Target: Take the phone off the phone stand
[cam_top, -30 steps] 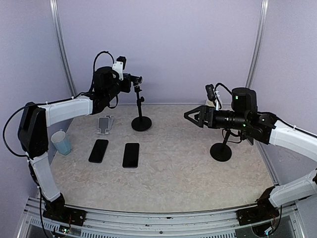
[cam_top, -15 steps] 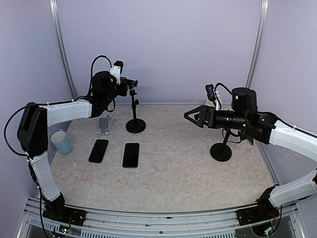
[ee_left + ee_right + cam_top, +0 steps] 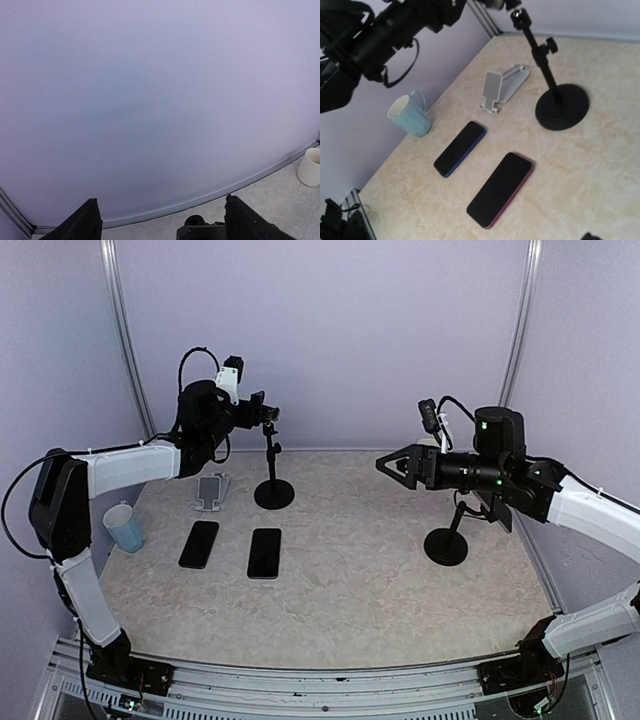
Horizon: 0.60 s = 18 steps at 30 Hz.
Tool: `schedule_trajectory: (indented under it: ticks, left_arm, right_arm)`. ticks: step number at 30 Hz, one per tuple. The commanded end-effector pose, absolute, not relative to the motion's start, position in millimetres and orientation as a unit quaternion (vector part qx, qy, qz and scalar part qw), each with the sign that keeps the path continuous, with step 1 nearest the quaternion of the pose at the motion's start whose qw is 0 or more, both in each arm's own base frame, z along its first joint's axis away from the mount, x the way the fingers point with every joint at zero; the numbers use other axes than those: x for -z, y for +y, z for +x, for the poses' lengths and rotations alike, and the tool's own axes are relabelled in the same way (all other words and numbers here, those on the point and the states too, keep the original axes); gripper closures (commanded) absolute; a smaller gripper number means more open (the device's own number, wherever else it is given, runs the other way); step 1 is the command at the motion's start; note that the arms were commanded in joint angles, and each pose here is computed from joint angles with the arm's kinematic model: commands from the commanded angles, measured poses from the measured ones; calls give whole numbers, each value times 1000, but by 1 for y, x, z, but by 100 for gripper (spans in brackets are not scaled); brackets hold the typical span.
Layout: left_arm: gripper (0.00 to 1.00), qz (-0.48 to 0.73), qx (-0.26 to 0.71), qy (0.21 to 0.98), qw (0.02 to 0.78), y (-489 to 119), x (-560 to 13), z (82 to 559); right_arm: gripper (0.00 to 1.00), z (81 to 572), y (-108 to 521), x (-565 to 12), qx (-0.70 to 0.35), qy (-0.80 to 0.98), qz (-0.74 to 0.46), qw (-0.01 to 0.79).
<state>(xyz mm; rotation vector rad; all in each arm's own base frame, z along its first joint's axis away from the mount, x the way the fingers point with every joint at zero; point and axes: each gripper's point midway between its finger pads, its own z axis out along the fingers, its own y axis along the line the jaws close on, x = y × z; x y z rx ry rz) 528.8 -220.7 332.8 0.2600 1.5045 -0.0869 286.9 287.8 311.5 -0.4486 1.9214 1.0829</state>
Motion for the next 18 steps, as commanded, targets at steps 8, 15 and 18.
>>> schedule_trajectory:
  ticks: [8,15,18]
  left_arm:
    - [1,148,66,665,729,-225,-370,490]
    - [1,175,71,661,726,-228,-390,457]
    - [1,196,75,661,721,-236,-387,432]
  right_arm:
    - [11,296,242,-352,-397,757,-195,480]
    - [4,300,188,-344,-335,784,-160,497]
    - [2,299,158,-338,-307,792,-125,512]
